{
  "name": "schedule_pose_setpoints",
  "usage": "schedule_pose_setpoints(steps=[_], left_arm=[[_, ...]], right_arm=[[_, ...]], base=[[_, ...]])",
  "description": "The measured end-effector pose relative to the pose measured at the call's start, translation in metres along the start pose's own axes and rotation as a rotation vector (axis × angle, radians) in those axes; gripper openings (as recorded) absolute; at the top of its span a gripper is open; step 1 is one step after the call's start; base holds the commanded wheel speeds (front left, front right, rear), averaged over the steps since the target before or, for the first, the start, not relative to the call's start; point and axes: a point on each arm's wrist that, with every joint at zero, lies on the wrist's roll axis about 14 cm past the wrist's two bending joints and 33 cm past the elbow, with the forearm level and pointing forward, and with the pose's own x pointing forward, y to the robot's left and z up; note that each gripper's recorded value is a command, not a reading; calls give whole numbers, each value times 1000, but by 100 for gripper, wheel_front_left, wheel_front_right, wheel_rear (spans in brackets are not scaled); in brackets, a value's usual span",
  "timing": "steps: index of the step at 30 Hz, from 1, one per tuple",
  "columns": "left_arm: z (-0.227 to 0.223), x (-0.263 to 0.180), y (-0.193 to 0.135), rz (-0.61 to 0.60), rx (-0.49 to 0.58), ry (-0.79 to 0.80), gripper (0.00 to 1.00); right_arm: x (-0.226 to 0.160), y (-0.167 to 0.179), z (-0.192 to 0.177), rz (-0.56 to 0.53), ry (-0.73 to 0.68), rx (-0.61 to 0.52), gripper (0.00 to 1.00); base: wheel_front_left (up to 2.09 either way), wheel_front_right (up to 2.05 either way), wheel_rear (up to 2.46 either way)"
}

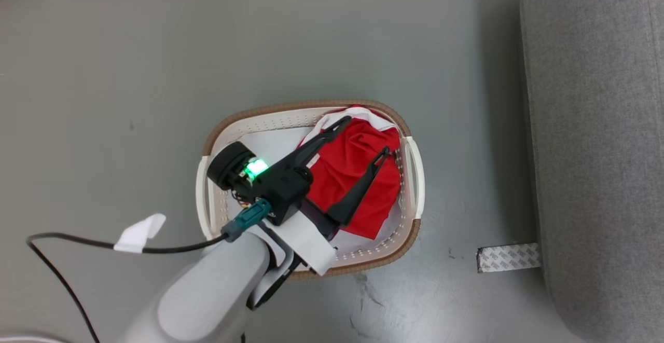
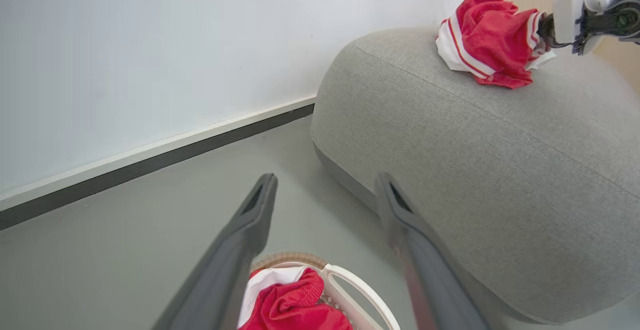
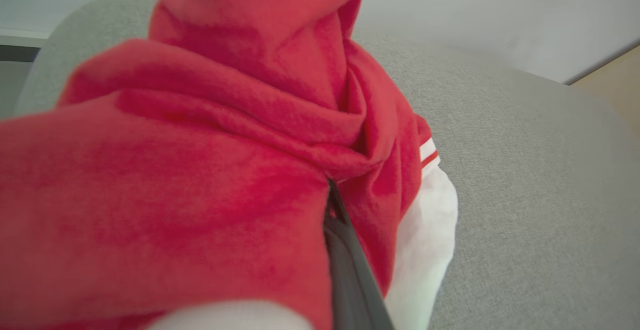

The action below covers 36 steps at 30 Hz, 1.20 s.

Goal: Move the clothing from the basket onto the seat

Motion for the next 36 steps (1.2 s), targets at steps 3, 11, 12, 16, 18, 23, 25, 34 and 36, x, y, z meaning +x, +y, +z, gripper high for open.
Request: schedule_pose_setpoints(steps=[3, 11, 12, 16, 18, 23, 25, 34, 36], left_arm=[[3, 1, 1, 2, 9, -5, 100], [30, -5, -6, 19, 31, -34, 100], [33, -7, -8, 24, 32, -36, 100], [50, -17, -14, 46, 45, -53, 100], [58, -23, -19, 54, 50, -63, 100], [82, -38, -25, 94, 78, -99, 100], [93, -46, -25, 118, 86, -120, 100], [143, -94, -2, 298, 136, -226, 100], [151, -107, 6, 345, 145, -245, 100]], right_arm=[[-3, 2, 4, 10, -4, -17, 100], [-33, 15, 6, 90, 44, -64, 100], [-39, 17, 4, 107, 56, -72, 100], [-66, 16, 5, 154, 75, -91, 100], [-81, 11, 6, 168, 81, -93, 100], [-114, 0, 17, 192, 57, -78, 100], [-126, 3, 33, 217, -7, -68, 100], [-191, 28, 117, 336, -434, -2, 100], [-204, 40, 129, 375, -514, 23, 100]], base=[[0, 0, 0], [0, 0, 0], [0, 0, 0], [0, 0, 0], [0, 0, 0], [0, 0, 0], [0, 0, 0], [0, 0, 0], [0, 0, 0]])
